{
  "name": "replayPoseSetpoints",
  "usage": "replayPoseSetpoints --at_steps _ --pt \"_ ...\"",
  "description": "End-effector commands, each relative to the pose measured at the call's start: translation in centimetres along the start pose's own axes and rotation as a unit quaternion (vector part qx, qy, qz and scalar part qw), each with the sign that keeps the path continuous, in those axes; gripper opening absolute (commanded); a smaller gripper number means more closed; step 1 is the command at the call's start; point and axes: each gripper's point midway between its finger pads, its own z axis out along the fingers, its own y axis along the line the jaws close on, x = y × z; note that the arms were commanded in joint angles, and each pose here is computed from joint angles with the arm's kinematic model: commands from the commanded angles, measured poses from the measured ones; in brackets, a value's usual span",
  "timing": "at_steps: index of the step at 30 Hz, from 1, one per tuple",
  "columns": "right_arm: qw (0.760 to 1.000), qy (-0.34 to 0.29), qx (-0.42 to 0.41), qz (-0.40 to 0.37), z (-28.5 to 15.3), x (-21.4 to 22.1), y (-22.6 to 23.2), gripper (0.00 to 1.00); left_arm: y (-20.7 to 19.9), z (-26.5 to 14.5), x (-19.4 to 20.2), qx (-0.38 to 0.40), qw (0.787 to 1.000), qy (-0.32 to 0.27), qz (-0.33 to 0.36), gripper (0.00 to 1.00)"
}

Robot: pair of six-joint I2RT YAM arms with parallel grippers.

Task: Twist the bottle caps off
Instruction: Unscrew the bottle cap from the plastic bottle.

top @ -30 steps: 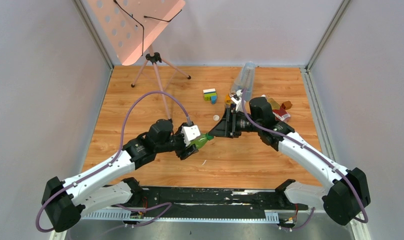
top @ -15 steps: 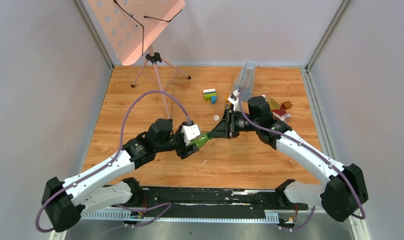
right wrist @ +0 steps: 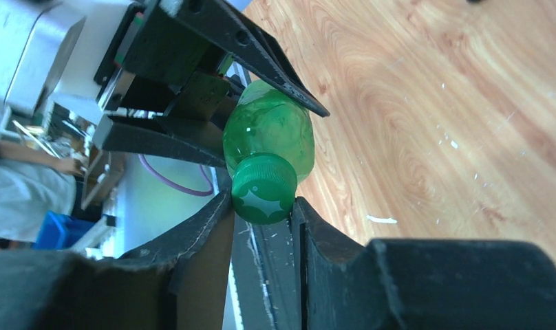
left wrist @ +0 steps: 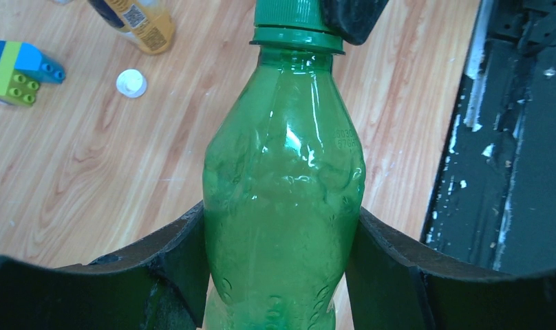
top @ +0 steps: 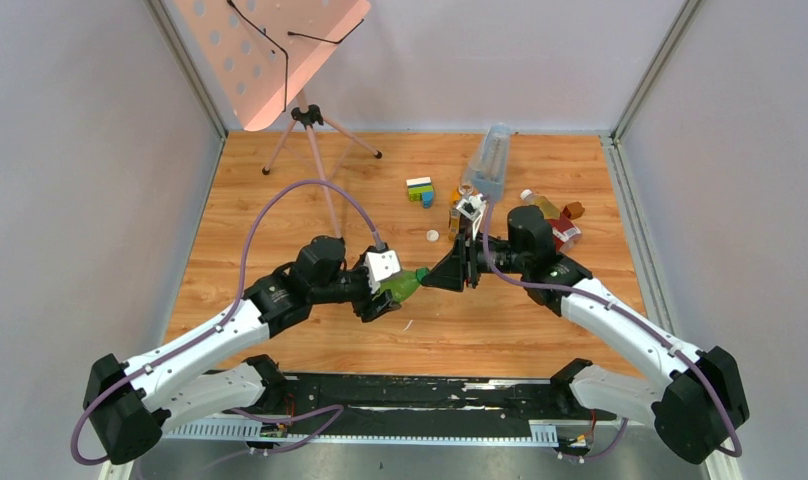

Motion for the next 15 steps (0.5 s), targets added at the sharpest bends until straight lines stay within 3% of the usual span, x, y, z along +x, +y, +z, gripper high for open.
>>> replayPoseSetpoints --at_steps 1,7,10,11,13,15 --pt "0.981 -0.047 -0.044 -0.183 -0.2 -2.5 1.7 0.00 -2.7 -0.6 -3.8 0.079 0.995 -0.053 -0.014 0.00" --pt "0.969 -0.048 -0.059 -0.235 -0.2 -2.7 2.1 0.00 -4.9 -1.2 -3.5 0.138 0.989 -0.041 -0.032 0.00" --pt "0.980 -0.072 -0.013 -0.183 -0.4 -4.1 1.4 0.01 -3.9 -1.0 -3.2 0.106 0.993 -0.032 -0.041 0.00" --pt "0.985 -0.074 0.003 -0.154 -0.5 -4.4 1.1 0.10 -2.8 -0.9 -3.0 0.074 0.996 -0.028 -0.042 0.00" --pt "0.993 -0.081 0.040 -0.082 -0.6 -5.1 0.6 0.39 -1.4 -0.7 -2.4 0.034 0.999 -0.016 -0.036 0.00" --pt "0.996 -0.068 0.052 -0.017 -0.8 -4.5 0.6 0.54 -0.2 -0.8 -1.9 0.001 0.999 -0.006 -0.035 0.00"
